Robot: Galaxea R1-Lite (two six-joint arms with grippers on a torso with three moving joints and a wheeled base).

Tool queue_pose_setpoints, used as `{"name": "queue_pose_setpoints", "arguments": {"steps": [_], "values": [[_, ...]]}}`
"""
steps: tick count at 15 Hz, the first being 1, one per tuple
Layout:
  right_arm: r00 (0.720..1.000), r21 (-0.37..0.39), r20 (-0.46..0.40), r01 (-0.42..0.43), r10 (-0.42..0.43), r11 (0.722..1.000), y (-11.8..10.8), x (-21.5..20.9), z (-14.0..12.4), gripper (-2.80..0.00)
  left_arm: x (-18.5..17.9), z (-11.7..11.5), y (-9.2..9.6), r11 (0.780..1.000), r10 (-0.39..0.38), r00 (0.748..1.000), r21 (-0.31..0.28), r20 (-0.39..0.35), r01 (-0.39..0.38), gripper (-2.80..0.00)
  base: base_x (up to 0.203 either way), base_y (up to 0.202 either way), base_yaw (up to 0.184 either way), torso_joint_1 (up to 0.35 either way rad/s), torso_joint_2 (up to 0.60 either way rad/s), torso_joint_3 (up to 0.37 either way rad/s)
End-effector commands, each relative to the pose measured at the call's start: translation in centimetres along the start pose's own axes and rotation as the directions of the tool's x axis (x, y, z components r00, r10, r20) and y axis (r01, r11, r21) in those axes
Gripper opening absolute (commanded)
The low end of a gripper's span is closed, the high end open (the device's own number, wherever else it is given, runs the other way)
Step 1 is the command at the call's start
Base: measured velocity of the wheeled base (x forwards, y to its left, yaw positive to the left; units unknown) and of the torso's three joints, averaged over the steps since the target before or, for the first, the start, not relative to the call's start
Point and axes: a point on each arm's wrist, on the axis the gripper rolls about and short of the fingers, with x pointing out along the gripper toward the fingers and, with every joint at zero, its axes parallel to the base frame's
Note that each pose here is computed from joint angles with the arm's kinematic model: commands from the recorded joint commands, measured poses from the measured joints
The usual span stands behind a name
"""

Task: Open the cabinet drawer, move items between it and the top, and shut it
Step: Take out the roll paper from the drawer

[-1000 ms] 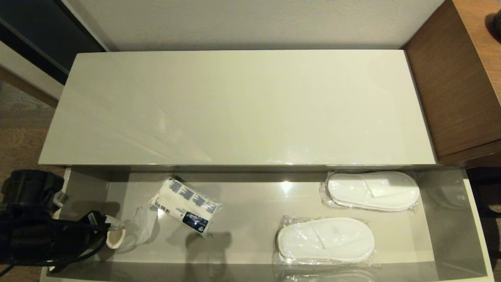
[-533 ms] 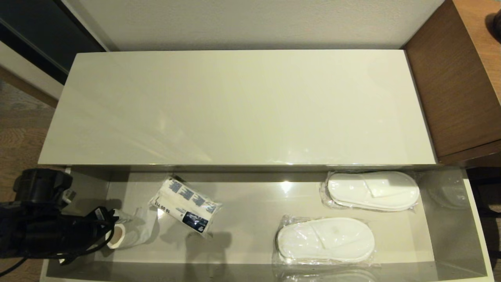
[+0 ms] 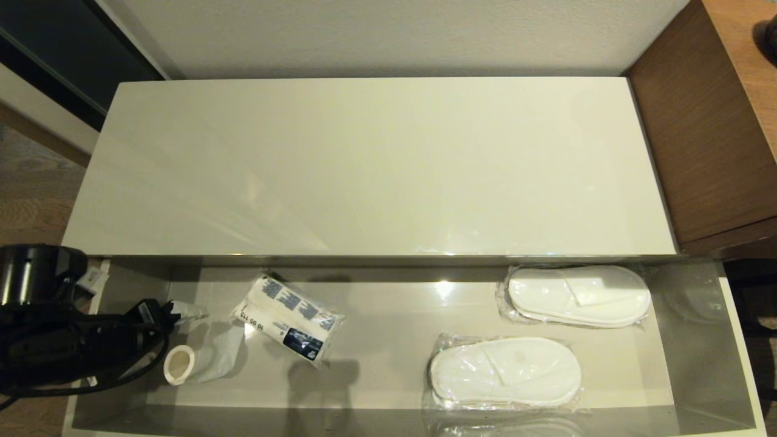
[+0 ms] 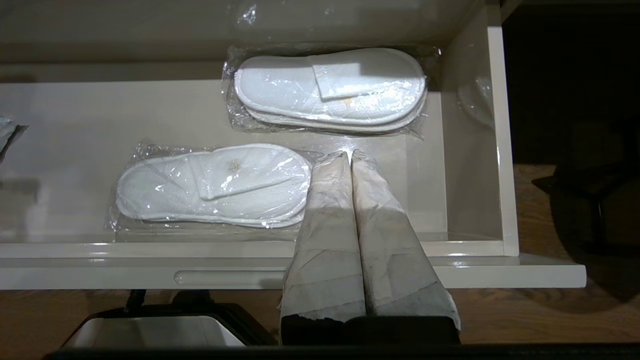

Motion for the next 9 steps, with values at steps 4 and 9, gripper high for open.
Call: {"name": "queue_pose_setpoints", "arguments": {"steps": [4,9], "values": [[1.000,0.000,-0.001,0.000,0.000,1.000,0.0,0.0,0.0,-2.80,-0.3,0.8,-0.5,1.000,-0.017,0.999,-0.001,0.030,0.017,0.00,0.000,0.000,0.000,0.000,0.00,0.000],[1.000,0.000,-0.001,0.000,0.000,1.000,0.0,0.0,0.0,-2.80,-0.2,1.6,-0.3,1.000,-0.005,0.999,-0.014,0.054,0.006,0.00,0.000,0.000,0.000,0.000,0.00,0.000]]}}
